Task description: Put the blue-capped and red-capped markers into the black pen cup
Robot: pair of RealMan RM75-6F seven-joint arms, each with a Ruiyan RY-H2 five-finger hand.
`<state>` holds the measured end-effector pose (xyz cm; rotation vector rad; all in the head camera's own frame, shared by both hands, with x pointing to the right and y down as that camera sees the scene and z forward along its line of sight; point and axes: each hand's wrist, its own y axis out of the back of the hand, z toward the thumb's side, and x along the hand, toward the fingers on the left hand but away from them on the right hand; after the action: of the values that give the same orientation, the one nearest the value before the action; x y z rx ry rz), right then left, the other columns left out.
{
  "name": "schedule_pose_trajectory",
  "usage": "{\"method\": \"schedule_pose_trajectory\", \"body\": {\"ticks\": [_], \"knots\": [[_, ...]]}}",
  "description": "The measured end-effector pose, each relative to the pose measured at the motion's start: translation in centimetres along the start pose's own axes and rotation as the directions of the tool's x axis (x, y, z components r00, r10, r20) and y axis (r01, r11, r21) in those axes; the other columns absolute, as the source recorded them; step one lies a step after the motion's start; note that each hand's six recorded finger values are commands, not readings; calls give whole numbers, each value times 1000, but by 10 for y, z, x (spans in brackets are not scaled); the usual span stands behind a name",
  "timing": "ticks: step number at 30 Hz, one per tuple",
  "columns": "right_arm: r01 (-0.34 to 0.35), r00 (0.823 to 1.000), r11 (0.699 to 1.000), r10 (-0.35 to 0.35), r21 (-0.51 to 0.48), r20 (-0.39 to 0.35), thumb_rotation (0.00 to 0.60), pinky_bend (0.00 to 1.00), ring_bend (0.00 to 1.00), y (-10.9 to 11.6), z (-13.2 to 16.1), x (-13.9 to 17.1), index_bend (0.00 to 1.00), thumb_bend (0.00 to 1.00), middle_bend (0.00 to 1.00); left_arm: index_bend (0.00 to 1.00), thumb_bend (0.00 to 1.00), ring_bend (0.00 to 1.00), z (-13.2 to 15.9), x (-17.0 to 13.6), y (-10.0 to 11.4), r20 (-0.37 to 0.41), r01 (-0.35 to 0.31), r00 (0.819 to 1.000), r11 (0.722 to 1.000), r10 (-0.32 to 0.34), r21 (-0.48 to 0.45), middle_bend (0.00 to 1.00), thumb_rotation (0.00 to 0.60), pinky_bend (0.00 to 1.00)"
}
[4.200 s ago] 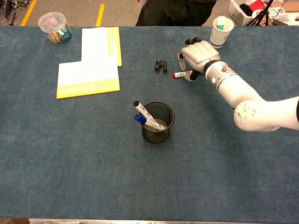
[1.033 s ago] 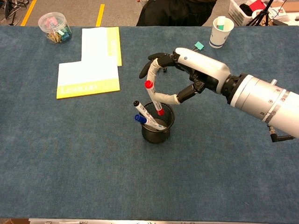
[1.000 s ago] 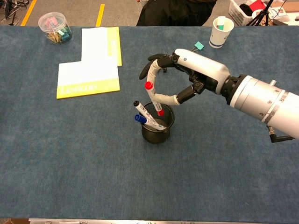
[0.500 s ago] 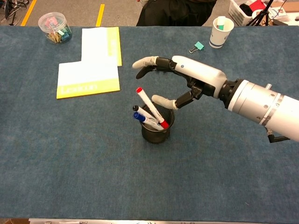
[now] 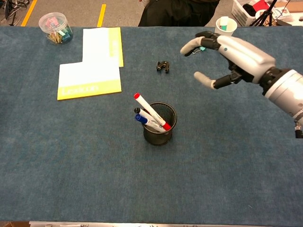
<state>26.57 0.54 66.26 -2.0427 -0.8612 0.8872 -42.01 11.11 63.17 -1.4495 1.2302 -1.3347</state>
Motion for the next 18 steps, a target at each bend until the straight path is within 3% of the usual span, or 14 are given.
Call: {"method": "schedule_pose_trajectory", "body": {"ticks": [3,7,13,18], "knots": [[54,994,991,-66,120,91,600,0,59,11,-23,17,284,391,302,182,150,174,3,3,-2,13,-3,1000,1000,3,-2,176,600,144],[108,962,969,-159,224,222,600,0,59,27,-54,50,288,392,302,182,149,174,7,6,-5,25,3,1000,1000,-3,-3,176,600,144],[146,912,949,-239,280,333,600,0,59,39,-79,91,289,392,303,182,150,174,12,8,-8,46,4,999,1000,-4,-9,177,600,144],[154,890,946,-258,286,375,600,0,59,43,-89,110,289,392,302,182,150,174,14,10,-10,55,11,998,1000,-10,-9,177,600,144]]}}
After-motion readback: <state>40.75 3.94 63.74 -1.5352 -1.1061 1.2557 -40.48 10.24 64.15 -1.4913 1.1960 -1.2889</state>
